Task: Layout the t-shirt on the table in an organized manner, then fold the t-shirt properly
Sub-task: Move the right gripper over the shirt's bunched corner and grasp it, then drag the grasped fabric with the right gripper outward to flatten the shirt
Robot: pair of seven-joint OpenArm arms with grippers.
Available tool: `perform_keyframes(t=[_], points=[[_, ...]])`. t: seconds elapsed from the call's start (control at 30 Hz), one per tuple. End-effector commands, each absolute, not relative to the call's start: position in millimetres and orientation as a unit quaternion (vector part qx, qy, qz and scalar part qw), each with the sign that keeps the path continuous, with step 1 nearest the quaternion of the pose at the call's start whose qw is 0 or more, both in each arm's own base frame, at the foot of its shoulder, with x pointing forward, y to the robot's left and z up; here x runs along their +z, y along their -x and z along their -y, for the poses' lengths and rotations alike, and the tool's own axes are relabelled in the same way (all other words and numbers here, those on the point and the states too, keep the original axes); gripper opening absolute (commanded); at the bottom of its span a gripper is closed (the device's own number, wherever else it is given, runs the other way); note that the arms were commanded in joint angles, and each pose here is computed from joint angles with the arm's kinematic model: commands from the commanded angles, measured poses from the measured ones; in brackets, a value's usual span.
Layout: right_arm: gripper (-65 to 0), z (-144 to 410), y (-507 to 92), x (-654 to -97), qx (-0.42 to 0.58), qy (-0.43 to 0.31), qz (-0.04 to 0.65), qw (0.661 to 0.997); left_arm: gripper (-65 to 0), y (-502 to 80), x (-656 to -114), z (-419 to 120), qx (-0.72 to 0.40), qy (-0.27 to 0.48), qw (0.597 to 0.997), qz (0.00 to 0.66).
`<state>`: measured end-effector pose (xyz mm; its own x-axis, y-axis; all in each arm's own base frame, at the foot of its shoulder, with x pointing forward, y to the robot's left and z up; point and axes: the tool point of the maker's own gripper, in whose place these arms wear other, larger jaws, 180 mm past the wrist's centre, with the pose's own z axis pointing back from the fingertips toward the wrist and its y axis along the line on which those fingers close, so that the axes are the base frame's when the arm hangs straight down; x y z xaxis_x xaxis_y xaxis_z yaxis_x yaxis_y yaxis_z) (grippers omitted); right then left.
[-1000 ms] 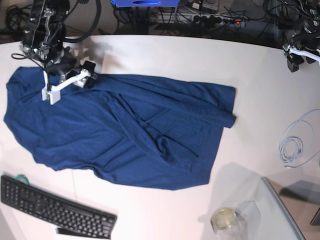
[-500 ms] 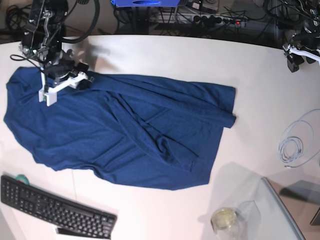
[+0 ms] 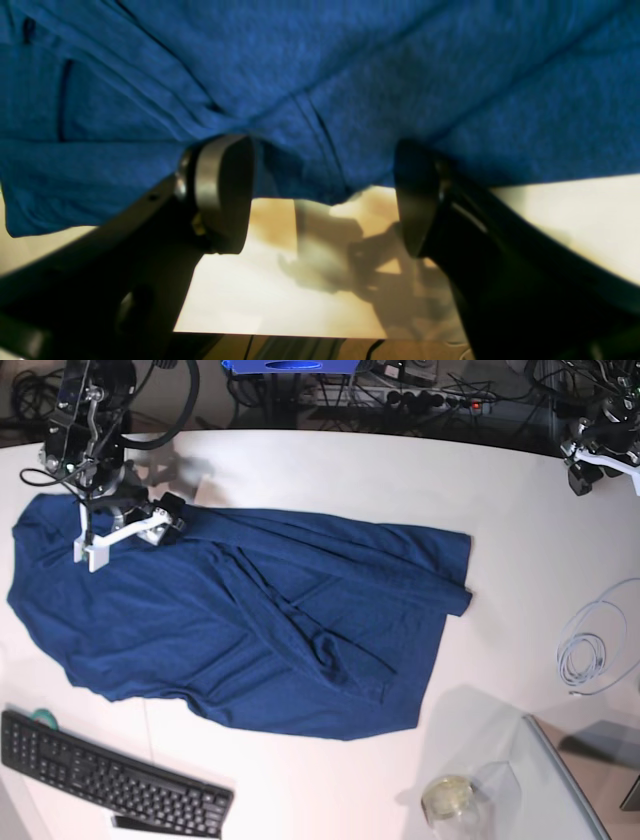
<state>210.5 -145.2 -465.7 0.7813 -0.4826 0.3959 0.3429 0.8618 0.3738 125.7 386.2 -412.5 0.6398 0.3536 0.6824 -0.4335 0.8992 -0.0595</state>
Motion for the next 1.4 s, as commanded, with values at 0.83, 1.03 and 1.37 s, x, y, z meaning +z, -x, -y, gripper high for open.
perform_keyframes(t=[0.83,1.03,1.37], points=[[-28.7,140,-215,-465,-0.167,-0.103,0.249,0.948,-20.2,-132,-399,-394,0.207,-0.065,0.897,0.386],[-48.8,141,-216,-465,-0.169,-0.103,0.249,0.948,-20.2,-132,-399,-394,0.207,-0.065,0.897,0.386],[-64.4,143,-240,-442,-0.159,-0.103,0.288,0.939,-20.2,-132,-399,-394,0.207,-0.065,0.897,0.386]])
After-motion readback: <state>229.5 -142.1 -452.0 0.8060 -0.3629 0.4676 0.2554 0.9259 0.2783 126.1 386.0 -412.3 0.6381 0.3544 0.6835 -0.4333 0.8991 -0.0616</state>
